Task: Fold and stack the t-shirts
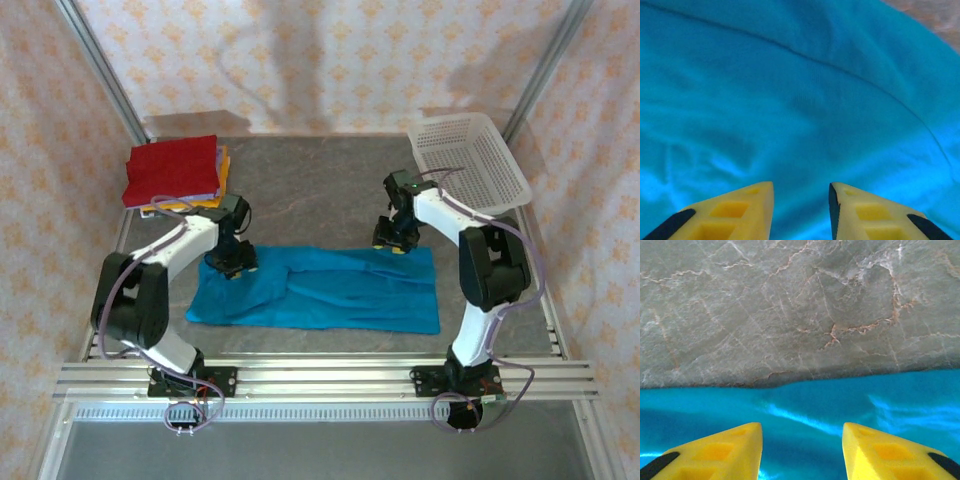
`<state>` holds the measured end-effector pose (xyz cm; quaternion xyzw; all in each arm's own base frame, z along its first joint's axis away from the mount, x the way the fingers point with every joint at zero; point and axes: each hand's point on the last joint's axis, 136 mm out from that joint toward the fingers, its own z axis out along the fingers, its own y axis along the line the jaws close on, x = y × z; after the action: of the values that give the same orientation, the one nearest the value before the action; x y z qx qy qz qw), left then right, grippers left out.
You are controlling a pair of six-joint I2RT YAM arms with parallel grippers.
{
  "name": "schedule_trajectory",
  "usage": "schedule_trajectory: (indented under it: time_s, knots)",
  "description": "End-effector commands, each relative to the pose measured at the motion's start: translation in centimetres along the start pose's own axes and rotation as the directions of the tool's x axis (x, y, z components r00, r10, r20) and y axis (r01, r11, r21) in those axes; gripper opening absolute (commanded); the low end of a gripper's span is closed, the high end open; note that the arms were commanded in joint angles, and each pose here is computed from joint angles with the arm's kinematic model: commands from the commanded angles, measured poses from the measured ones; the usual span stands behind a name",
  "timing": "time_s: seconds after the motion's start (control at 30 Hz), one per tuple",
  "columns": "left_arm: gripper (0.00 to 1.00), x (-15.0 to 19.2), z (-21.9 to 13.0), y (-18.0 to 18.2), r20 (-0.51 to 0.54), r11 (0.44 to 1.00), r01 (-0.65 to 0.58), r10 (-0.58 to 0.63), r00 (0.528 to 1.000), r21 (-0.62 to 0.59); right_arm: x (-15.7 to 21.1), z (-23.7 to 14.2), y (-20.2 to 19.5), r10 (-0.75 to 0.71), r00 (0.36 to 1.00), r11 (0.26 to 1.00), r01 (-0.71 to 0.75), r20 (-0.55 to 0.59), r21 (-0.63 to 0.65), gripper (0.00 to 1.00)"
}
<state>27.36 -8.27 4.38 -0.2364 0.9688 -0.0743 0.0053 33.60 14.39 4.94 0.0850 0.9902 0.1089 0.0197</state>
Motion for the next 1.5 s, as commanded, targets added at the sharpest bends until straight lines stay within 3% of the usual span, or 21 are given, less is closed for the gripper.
schedule_trajectory:
  time_s: [0.0, 0.3, 0.5, 0.67, 0.8, 0.9, 1.17, 1.33, 1.47]
  knots:
    - [0.38, -1.5, 0.8, -1.7, 0.037, 0.999, 0.001, -0.003, 0.999, 0.055, -0.4, 1.4, -0.3, 0.025, 1.000, 1.000, -0.025, -0.002, 0.017, 0.46]
    - [0.39, -4.1, 4.2, -2.7, 0.002, 0.998, -0.061, 0.061, 0.998, -0.014, 1.7, 3.2, -5.7, 0.156, 0.988, 0.971, -0.150, -0.020, 0.186, 0.46]
    - [0.39, -8.7, 4.8, -7.2, 0.005, 0.982, -0.187, 0.187, 0.982, -0.015, 3.7, 1.7, -9.9, 0.202, 0.979, 0.940, -0.201, 0.025, 0.277, 0.46]
    - [0.40, -12.1, 4.1, -13.1, 0.021, 0.946, -0.322, 0.322, 0.946, 0.017, 5.9, 0.5, -10.4, 0.222, 0.974, 0.947, -0.224, 0.035, 0.232, 0.46]
    - [0.43, -12.8, 2.1, -17.6, 0.070, 0.885, -0.465, 0.463, 0.884, 0.014, 7.3, -0.7, -9.4, 0.220, 0.975, 0.959, -0.224, 0.040, 0.172, 0.46]
    - [0.45, -13.2, 0.0, -19.3, 0.129, 0.867, -0.499, 0.494, 0.860, 0.008, 7.6, -1.9, -8.3, 0.191, 0.980, 0.970, -0.197, 0.050, 0.143, 0.46]
    - [0.47, -11.8, -4.0, -18.0, 0.230, 0.887, -0.461, 0.448, 0.864, 0.001, 6.4, -1.8, -2.2, 0.060, 0.998, 0.998, -0.060, -0.012, -0.004, 0.46]
    - [0.47, -10.1, -4.2, -15.7, 0.197, 0.900, -0.435, 0.430, 0.881, -0.021, 5.8, 1.0, 0.3, 0.030, 0.997, 0.998, -0.034, -0.065, -0.054, 0.46]
    - [0.48, -8.1, -3.1, -14.0, 0.165, 0.933, -0.360, 0.354, 0.920, 0.006, 7.1, 3.4, 0.9, 0.033, 0.988, 0.996, -0.045, -0.150, -0.078, 0.46]
